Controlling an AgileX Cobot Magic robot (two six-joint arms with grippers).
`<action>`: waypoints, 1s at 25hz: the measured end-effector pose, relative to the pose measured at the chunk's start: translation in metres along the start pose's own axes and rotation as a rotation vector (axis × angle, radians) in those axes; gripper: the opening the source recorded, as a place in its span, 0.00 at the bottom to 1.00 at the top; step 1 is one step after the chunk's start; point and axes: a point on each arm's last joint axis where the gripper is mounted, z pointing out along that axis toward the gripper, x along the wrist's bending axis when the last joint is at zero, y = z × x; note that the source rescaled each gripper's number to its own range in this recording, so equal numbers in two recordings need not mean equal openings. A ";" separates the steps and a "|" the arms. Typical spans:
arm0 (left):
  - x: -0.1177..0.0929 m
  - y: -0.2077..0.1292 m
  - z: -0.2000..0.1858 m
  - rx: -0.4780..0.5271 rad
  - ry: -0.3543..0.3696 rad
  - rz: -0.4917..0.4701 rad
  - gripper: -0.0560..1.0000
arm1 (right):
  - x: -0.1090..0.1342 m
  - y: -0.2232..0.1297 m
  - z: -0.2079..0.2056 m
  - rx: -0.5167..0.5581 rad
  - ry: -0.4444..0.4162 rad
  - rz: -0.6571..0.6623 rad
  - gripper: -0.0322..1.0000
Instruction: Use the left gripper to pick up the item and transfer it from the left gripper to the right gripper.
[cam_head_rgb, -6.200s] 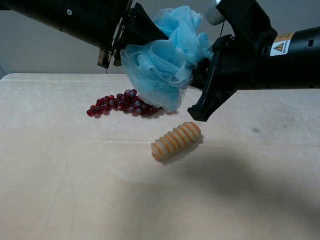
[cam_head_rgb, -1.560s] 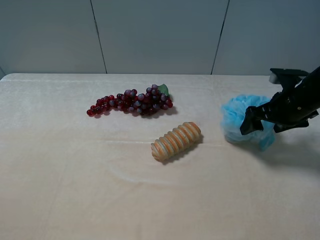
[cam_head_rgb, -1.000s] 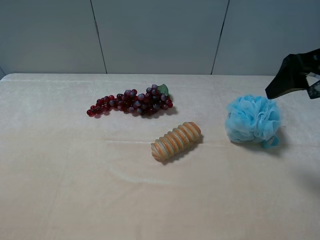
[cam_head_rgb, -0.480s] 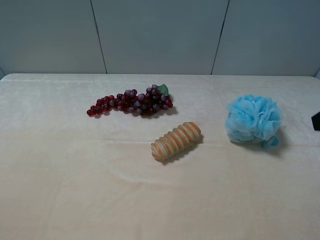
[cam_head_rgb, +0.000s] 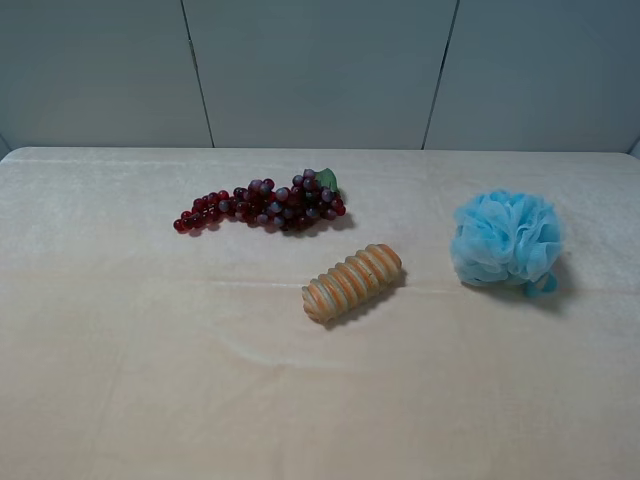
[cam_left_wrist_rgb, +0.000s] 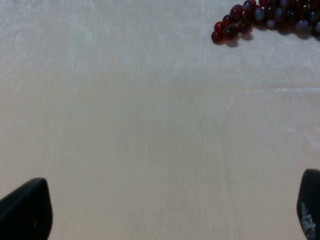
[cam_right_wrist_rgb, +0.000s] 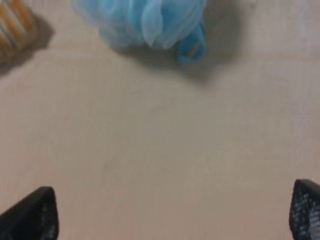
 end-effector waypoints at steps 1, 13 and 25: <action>0.000 0.000 0.000 0.000 0.000 0.000 0.97 | 0.000 -0.003 -0.004 -0.039 -0.006 0.002 1.00; 0.000 0.000 0.000 0.000 0.000 0.000 0.97 | -0.003 -0.023 -0.022 -0.320 -0.052 -0.011 1.00; 0.000 0.000 0.000 0.000 -0.001 -0.001 0.97 | -0.003 -0.023 -0.020 -0.322 -0.051 0.007 1.00</action>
